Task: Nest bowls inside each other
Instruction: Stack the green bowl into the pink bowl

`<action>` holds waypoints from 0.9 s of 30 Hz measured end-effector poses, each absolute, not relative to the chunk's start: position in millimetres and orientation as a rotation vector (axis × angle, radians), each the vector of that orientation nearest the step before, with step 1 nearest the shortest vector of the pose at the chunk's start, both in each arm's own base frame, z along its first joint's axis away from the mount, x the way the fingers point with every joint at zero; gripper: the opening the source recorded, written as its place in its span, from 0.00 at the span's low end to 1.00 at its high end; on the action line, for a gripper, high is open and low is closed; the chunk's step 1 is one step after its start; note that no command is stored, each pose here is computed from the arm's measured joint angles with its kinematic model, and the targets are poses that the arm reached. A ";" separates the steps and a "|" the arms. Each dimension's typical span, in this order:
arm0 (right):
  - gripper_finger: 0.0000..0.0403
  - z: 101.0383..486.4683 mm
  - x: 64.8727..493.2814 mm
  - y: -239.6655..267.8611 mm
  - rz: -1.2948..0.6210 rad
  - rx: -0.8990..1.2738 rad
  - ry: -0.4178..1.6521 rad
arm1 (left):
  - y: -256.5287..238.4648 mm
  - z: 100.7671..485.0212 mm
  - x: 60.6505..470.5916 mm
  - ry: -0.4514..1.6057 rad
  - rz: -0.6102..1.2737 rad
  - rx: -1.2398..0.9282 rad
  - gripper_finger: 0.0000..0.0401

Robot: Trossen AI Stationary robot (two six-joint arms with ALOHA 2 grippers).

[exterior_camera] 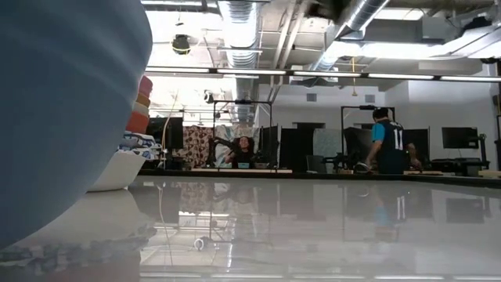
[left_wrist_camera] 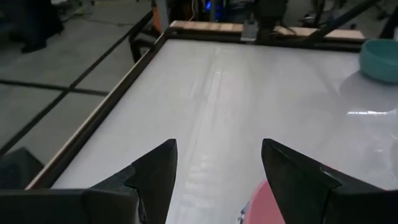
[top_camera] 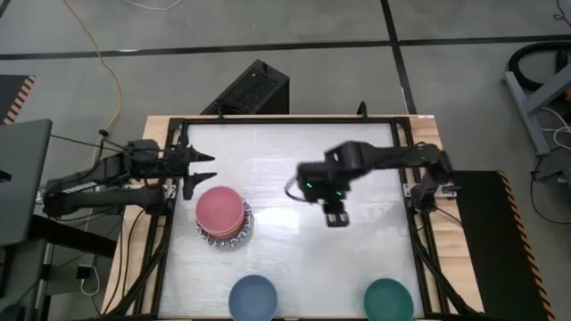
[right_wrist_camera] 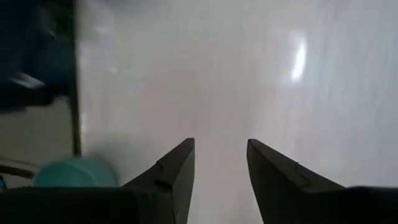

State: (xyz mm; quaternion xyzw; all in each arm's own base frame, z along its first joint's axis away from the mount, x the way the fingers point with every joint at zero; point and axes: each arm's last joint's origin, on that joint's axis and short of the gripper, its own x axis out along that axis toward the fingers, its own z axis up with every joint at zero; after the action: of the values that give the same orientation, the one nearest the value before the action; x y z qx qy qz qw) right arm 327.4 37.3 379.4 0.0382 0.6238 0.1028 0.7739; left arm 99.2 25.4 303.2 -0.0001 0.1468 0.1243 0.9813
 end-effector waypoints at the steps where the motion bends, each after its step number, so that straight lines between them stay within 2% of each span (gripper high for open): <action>1: 0.41 372.5 318.7 42.4 0.193 0.093 1.387 | 24.4 305.1 99.4 0.288 0.244 0.004 0.56; 4: 0.41 354.8 288.6 55.4 0.062 0.154 1.405 | 21.3 311.3 99.8 0.268 0.215 0.017 0.56; 7: 0.41 340.3 259.4 69.8 -0.022 0.247 1.271 | 18.4 313.5 100.2 0.260 0.179 0.028 0.56; 10: 0.41 318.8 231.2 84.4 -0.036 0.343 1.184 | 16.7 315.9 102.5 0.237 0.156 0.047 0.56; 16: 0.41 289.2 183.8 95.6 -0.091 0.507 1.175 | 16.0 324.4 115.4 0.148 0.137 0.050 0.56; 22: 0.41 276.7 165.2 101.4 -0.073 0.429 1.133 | 18.2 326.6 132.1 0.120 0.148 0.051 0.56; 27: 0.41 274.6 165.1 103.6 -0.017 0.336 1.126 | 22.2 323.8 143.8 0.139 0.232 0.050 0.56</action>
State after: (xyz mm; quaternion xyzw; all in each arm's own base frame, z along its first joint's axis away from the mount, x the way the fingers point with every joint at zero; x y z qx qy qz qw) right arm 165.1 103.6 274.6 0.1585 0.5312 -0.0079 0.8323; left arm 143.8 22.2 323.8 0.0249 0.0693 0.1154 0.9906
